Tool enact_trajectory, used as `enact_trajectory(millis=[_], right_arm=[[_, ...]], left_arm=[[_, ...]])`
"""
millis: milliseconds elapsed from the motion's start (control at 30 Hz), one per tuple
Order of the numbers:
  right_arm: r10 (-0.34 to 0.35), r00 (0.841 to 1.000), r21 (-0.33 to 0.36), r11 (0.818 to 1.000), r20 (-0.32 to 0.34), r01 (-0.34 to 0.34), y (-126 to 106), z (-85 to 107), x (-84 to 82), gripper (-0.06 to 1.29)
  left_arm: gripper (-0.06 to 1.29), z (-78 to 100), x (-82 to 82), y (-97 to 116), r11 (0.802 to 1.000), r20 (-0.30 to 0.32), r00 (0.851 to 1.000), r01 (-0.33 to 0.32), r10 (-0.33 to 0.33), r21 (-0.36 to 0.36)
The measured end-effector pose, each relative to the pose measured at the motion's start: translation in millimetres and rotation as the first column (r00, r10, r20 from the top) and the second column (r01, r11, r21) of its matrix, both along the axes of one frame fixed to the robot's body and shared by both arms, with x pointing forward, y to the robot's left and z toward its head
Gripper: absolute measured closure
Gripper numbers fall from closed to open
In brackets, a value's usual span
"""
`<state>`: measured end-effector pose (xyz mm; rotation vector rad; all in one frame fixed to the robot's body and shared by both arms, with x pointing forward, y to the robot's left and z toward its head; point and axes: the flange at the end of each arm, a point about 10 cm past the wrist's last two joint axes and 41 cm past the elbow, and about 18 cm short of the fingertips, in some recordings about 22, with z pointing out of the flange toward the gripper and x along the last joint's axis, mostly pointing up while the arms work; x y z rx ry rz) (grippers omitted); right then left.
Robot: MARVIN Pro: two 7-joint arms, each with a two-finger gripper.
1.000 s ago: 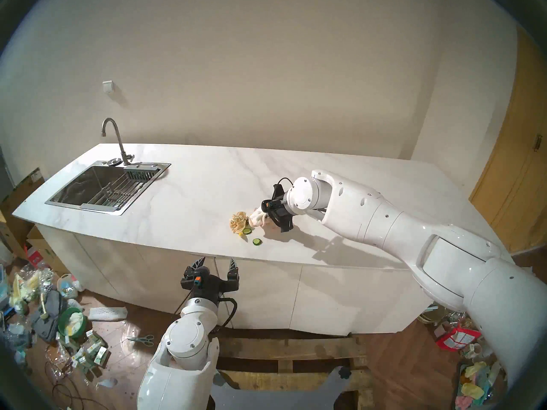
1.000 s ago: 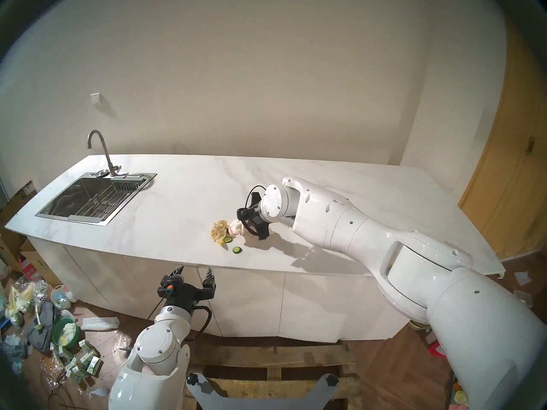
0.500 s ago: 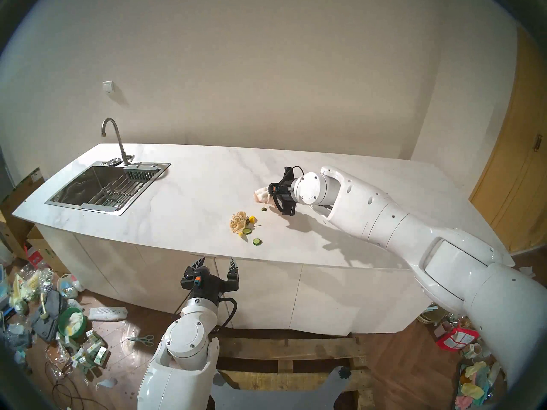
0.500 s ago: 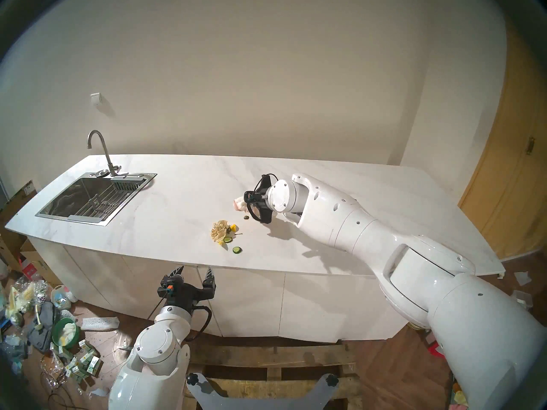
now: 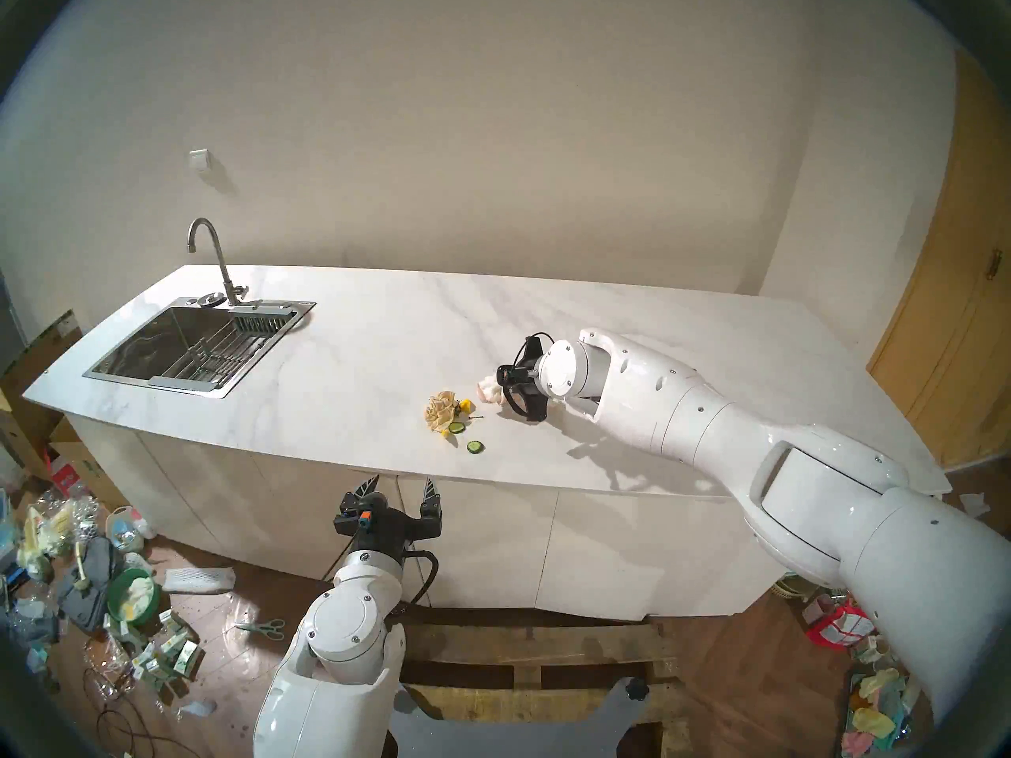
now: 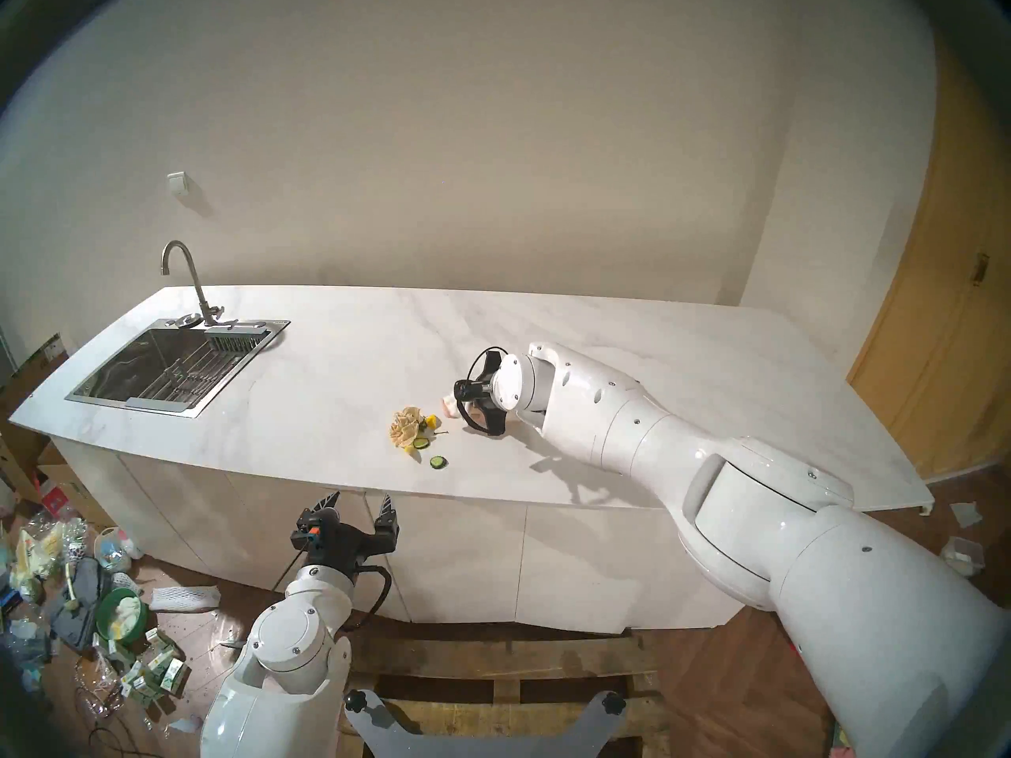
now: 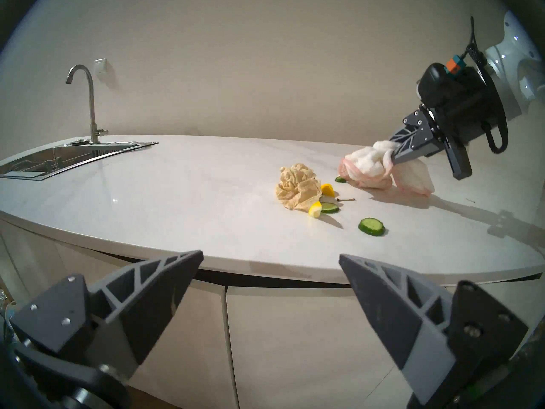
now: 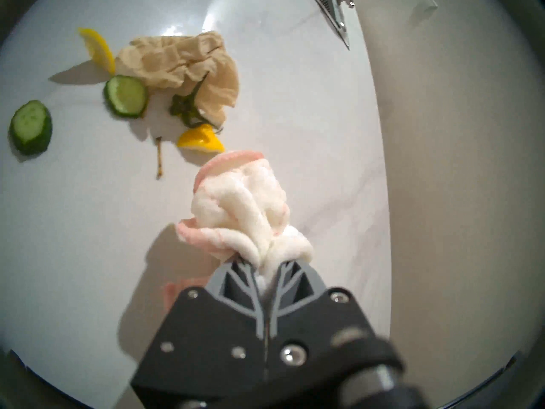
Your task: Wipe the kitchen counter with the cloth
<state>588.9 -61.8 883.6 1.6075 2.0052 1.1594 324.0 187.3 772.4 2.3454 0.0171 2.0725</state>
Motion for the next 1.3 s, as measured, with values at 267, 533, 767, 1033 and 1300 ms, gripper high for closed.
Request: enact_trajectory(millis=[267, 533, 767, 1033, 1300], right_arm=[[0.051, 0.998, -0.035, 0.998, -0.031, -0.052, -0.1, 4.9, -5.6, 1.25], [0.102, 0.995, -0.054, 0.993, -0.014, -0.103, -6.8, 16.4, -12.1, 1.25], [0.125, 0.99, -0.041, 0.992, 0.07, -0.122, -11.7, 18.6, -13.8, 1.25], [0.091, 0.985, -0.01, 0.996, 0.144, -0.09, -13.3, 10.0, -9.1, 1.25], [0.064, 0.979, 0.029, 0.997, 0.192, -0.071, -0.4, 7.1, -4.6, 1.25]], left_arm=[[-0.02, 0.0, 0.0, 0.0, 1.0, 0.0, 1.0, 0.0, 0.0, 0.0], [-0.02, 0.0, 0.0, 0.0, 1.0, 0.0, 1.0, 0.0, 0.0, 0.0], [-0.02, 0.0, 0.0, 0.0, 1.0, 0.0, 1.0, 0.0, 0.0, 0.0], [-0.02, 0.0, 0.0, 0.0, 1.0, 0.0, 1.0, 0.0, 0.0, 0.0], [-0.02, -0.1, 0.0, 0.0, 1.0, 0.0, 1.0, 0.0, 0.0, 0.0]])
